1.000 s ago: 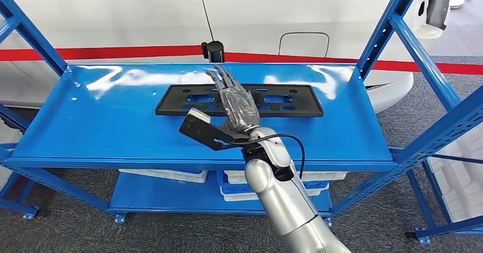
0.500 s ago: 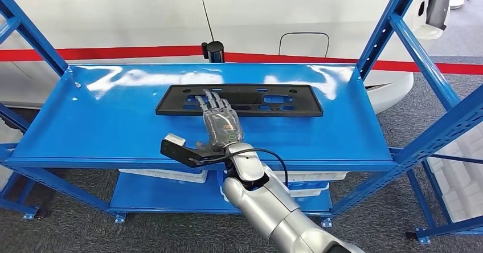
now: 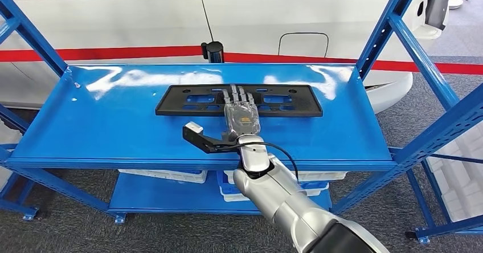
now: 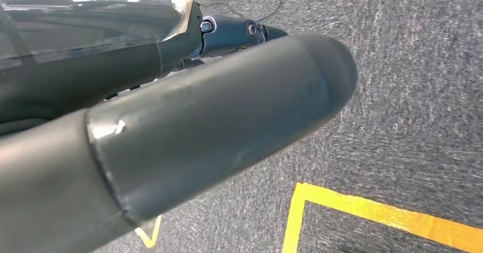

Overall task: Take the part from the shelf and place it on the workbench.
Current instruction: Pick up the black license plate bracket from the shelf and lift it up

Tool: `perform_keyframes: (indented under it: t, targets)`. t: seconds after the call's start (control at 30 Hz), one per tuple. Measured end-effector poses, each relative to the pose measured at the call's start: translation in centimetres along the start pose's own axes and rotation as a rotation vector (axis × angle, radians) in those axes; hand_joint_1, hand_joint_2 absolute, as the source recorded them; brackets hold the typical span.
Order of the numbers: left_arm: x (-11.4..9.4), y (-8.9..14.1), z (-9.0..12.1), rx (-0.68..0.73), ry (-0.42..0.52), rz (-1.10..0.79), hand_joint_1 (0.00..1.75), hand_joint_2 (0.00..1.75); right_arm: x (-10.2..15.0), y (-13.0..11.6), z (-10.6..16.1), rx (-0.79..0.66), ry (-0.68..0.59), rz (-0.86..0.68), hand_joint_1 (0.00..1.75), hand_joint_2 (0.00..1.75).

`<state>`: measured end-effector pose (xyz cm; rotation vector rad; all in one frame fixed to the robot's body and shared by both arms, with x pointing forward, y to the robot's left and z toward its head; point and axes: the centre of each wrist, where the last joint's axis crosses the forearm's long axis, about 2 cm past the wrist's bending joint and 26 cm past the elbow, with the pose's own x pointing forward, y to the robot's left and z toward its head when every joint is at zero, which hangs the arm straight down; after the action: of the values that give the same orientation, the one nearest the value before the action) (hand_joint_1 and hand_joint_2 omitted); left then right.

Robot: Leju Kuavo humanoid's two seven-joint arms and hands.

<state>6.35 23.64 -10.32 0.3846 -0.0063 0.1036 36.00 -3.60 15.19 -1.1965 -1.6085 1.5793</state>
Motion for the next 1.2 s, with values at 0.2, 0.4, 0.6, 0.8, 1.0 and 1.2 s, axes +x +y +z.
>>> perform_keyframes:
  t: [0.2,0.4,0.6,0.8,1.0,1.2]
  targets:
    - [-0.1,0.1,0.0,0.022,0.004,-0.001,0.00,0.00,-2.9,0.2,-0.9,0.020,0.098,0.057,0.00,1.75]
    - [-0.1,0.0,0.0,0.034,0.009,0.003,0.00,0.00,-4.4,0.4,-1.1,0.038,0.141,0.074,1.30,1.75]
    - [-0.2,0.0,0.1,0.052,0.019,0.010,0.00,0.00,-5.1,0.2,-1.4,0.060,0.132,0.084,1.75,1.75]
    - [-0.2,-0.3,0.2,0.060,0.028,0.022,0.00,0.00,-4.7,-0.3,-1.7,0.051,0.104,0.078,1.75,1.75]
    - [-0.3,-0.4,0.3,0.060,0.030,0.045,0.00,0.00,-4.5,-0.9,-2.1,0.029,0.068,0.073,1.75,1.75]
    - [-0.4,-0.6,0.4,0.059,-0.002,0.066,0.00,0.00,-4.0,-1.3,-2.3,0.008,0.019,0.046,1.75,1.75]
